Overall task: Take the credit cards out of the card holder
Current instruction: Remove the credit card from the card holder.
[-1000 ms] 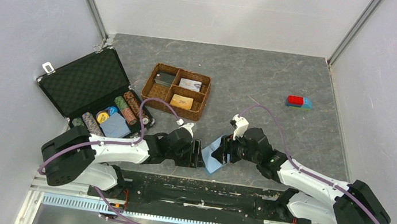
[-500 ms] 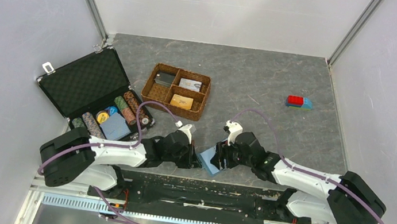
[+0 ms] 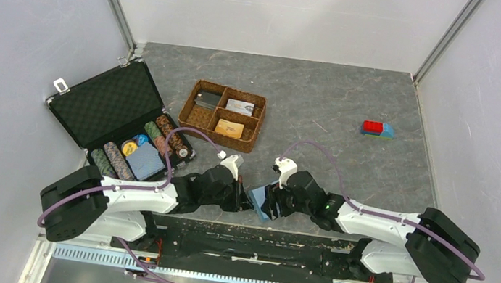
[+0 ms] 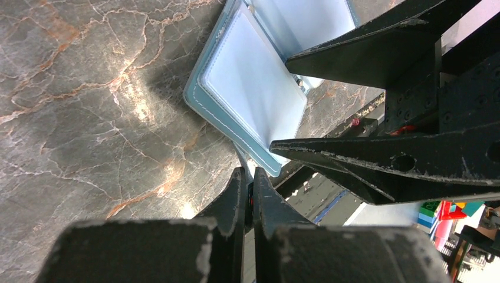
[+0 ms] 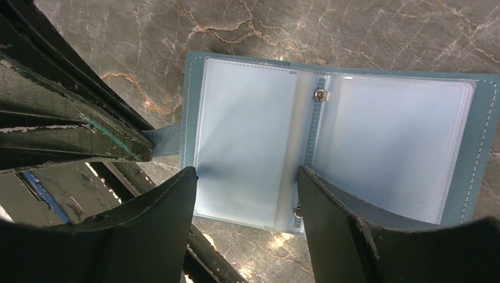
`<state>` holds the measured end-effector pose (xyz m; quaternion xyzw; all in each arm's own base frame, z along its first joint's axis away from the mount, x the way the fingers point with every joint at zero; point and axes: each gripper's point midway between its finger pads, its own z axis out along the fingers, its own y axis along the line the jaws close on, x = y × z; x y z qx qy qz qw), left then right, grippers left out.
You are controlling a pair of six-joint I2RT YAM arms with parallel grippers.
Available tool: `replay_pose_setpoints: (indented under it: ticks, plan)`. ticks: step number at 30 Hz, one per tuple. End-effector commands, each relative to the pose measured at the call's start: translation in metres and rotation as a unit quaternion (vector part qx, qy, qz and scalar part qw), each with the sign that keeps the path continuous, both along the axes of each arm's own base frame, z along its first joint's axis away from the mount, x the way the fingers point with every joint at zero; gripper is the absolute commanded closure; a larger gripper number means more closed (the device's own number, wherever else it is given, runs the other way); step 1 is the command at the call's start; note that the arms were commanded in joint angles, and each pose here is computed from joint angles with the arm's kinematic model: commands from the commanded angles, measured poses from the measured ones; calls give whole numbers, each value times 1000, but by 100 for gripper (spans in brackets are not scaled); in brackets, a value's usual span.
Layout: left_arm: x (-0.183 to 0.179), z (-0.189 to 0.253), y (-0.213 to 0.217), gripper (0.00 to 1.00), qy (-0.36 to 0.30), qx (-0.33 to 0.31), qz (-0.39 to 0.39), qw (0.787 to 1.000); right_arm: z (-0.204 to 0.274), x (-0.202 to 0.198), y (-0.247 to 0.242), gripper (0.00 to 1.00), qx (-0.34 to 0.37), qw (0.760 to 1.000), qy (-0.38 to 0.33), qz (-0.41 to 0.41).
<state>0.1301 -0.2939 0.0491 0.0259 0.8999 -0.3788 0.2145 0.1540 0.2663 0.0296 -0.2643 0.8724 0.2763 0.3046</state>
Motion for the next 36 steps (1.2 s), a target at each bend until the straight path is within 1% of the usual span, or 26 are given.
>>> replay_pose_setpoints:
  ticks: [1,5,11,14,18,20,22,26,31,36]
  plan:
    - [10,11,-6,98,-37,-14,0,999,16,9,17,33,14,1000,-25,3]
    - [10,11,-4,98,-39,-12,1,999,18,6,20,30,12,1000,-27,8]
    - [10,12,-2,98,-41,-11,2,999,9,14,11,31,-28,999,-44,-17]
    - [10,12,0,98,-43,-6,3,999,8,15,8,37,-31,998,-43,-25]
    - [8,9,4,98,-42,1,0,999,17,17,9,48,-17,998,-50,-36]
    - [11,6,7,98,-49,10,11,999,20,18,9,50,-12,998,-52,-41]
    - [12,6,8,98,-49,11,12,999,21,18,9,50,-10,998,-51,-44]
    - [12,5,9,98,-50,14,12,999,21,21,4,44,-19,997,-54,-59]
    - [11,5,11,98,-50,16,13,999,26,32,-9,44,-40,992,-77,-91]
    - [12,7,11,98,-54,14,12,998,26,42,-36,44,-95,982,-100,-131]
